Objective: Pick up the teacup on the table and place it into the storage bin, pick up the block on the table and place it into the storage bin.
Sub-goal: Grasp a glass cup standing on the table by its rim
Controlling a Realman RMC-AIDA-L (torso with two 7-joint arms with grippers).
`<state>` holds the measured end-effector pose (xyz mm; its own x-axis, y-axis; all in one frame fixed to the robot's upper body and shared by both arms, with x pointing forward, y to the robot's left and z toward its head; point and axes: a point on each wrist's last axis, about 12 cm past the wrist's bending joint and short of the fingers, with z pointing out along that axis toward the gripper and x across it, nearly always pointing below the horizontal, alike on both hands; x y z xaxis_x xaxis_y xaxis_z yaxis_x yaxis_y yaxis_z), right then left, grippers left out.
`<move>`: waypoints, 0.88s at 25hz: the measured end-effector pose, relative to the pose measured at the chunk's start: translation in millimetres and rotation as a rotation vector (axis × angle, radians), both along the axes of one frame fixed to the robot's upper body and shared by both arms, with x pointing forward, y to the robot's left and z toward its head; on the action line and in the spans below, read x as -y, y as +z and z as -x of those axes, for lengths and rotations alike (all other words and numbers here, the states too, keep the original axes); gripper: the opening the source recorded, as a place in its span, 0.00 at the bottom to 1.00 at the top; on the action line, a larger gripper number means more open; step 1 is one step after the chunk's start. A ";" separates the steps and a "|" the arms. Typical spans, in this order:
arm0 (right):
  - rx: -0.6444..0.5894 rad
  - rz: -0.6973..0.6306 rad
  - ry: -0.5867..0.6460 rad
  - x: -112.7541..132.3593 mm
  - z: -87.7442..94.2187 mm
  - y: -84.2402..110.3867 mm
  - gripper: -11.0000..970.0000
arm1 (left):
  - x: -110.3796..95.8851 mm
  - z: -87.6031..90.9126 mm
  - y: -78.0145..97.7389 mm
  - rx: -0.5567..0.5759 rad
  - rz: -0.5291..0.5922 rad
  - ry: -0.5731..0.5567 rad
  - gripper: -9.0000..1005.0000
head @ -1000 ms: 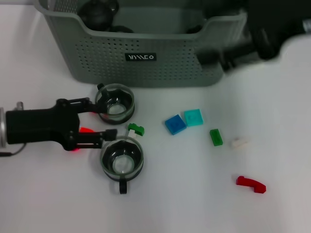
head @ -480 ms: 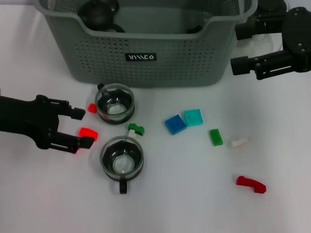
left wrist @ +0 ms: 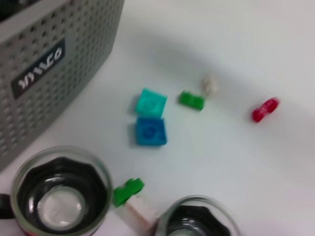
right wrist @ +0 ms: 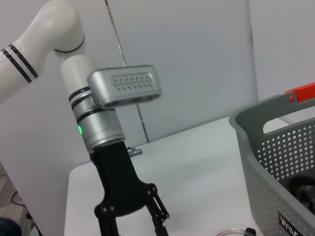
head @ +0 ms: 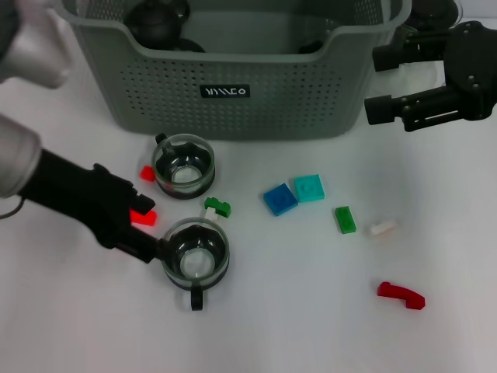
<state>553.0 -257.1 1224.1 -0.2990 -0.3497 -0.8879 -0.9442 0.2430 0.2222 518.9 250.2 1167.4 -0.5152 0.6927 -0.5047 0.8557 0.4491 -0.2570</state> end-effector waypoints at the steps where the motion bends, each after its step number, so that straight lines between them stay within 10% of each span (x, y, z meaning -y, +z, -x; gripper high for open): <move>1: 0.000 0.000 0.000 0.0 -0.2 -0.5 0.94 | 4.0 -3.2 -0.3 -0.005 -0.031 0.013 0.67; 22: -0.025 -0.008 -0.008 1.1 -1.7 -9.8 0.94 | 59.9 -13.3 -18.6 -0.004 -0.267 0.055 0.65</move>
<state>554.7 -258.2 1214.3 -0.3238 -0.3398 -0.8830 -0.9364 0.2487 0.2476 532.2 190.4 1148.7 -0.5576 0.7717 -0.3057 0.8271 0.5476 -0.1265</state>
